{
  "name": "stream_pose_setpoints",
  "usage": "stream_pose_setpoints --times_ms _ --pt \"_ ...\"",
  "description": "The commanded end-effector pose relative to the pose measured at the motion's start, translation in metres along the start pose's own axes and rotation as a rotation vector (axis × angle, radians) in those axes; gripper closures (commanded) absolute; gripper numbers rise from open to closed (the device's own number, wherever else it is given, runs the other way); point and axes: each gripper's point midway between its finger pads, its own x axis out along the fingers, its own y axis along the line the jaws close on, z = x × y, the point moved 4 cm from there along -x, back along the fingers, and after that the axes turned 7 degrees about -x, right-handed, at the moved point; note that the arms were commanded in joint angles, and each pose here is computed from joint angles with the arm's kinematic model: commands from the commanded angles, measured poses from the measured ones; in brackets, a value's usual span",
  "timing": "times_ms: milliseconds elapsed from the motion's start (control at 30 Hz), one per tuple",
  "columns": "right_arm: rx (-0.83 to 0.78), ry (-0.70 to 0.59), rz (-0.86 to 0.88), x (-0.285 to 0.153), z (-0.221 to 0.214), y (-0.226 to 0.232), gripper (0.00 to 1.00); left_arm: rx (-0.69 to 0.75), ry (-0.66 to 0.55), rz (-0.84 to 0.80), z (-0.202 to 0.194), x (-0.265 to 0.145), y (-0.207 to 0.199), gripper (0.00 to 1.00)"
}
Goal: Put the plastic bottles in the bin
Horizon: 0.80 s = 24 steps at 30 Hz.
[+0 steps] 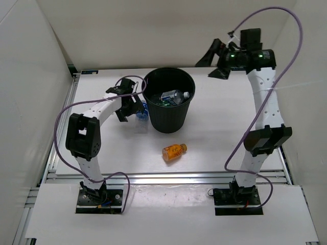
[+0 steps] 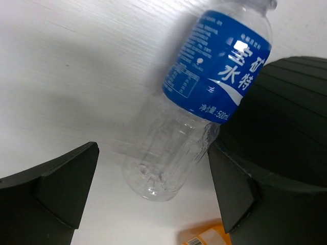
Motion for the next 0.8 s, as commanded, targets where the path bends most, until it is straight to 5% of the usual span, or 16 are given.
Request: stream_pose_setpoints --times_ms 0,367,500,533,600,767 --pt "0.021 -0.125 -0.032 -0.067 0.015 -0.006 0.00 0.057 -0.021 -0.038 0.003 0.002 -0.017 0.00" --pt "0.063 -0.092 0.043 -0.074 0.013 -0.003 0.00 0.140 0.092 -0.029 -0.012 0.050 -0.032 0.00" --pt "0.071 -0.084 0.041 -0.072 0.013 -0.005 0.00 0.160 0.127 0.048 -0.020 0.064 -0.018 0.15" --pt "0.070 -0.081 0.049 -0.072 0.013 -0.004 0.00 0.162 0.122 0.065 -0.019 0.064 -0.015 0.30" --pt "0.077 -0.075 0.047 -0.069 0.013 -0.007 0.00 0.134 0.069 0.115 -0.012 0.057 -0.009 0.40" --pt "0.090 -0.061 0.042 -0.064 0.012 -0.012 0.00 0.040 -0.104 0.174 0.021 0.012 0.002 0.41"
